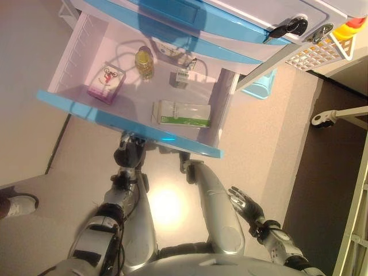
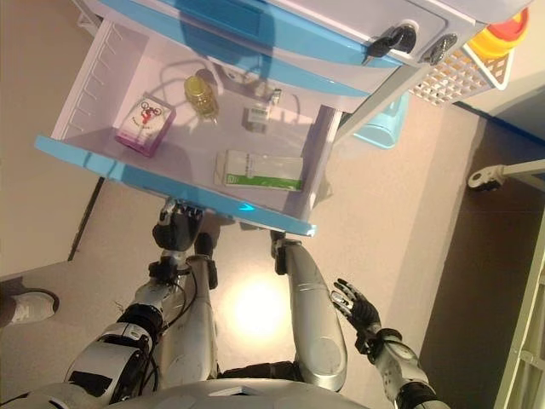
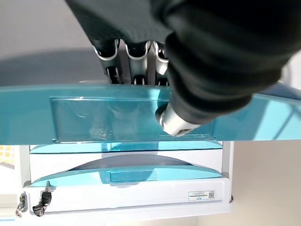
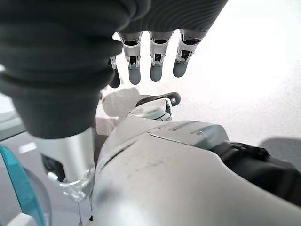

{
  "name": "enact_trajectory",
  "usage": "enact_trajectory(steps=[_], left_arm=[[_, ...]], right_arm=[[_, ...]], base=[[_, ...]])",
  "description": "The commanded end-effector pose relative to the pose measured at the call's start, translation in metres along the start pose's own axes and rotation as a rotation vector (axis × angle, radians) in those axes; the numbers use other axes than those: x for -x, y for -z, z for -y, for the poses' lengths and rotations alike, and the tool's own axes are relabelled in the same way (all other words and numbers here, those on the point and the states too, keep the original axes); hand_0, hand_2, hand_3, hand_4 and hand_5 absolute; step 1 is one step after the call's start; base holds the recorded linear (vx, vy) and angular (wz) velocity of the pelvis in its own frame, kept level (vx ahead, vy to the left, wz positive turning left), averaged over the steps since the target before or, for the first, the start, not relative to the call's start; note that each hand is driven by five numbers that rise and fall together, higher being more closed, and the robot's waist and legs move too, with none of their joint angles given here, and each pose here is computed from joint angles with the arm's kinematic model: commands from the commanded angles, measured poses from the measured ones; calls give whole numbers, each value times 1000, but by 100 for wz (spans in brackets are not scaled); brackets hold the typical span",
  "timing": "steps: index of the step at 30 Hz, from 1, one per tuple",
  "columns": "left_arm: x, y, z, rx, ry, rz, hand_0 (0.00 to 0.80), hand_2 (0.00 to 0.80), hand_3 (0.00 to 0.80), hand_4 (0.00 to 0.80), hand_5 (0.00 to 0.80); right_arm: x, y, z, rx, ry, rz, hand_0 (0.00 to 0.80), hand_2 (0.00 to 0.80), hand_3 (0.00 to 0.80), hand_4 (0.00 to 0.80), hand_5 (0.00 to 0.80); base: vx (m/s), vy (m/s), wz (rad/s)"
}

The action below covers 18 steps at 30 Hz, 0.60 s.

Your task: Open the drawer and pick up the medicine

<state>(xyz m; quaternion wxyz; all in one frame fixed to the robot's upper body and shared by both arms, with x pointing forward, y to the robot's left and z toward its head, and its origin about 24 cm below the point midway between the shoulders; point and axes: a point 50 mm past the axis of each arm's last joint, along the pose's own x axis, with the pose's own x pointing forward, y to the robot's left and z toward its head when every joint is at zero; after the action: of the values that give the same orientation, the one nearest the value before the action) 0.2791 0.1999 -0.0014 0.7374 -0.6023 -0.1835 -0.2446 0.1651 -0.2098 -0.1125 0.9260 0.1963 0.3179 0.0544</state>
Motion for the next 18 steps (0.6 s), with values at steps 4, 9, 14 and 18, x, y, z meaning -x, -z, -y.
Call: enact_trajectory(steps=[4, 9, 14, 18], left_arm=[[86, -36, -20, -33, -438, 239, 800, 800, 800, 800, 800], [98, -35, -23, -25, -522, 251, 800, 800, 800, 800, 800], [102, -36, -29, -41, -635, 238, 0, 0, 0, 0, 0], [100, -41, -33, -47, -699, 238, 0, 0, 0, 0, 0]], right_arm=[[17, 8, 15, 16, 33, -2, 0, 0, 0, 0, 0], [16, 9, 15, 16, 32, -1, 0, 0, 0, 0, 0], [17, 14, 15, 15, 23, -12, 0, 0, 0, 0, 0], [16, 14, 15, 17, 20, -26, 0, 0, 0, 0, 0]], base=[[-4, 5, 5], [-5, 7, 2], [12, -7, 8], [24, -4, 13]])
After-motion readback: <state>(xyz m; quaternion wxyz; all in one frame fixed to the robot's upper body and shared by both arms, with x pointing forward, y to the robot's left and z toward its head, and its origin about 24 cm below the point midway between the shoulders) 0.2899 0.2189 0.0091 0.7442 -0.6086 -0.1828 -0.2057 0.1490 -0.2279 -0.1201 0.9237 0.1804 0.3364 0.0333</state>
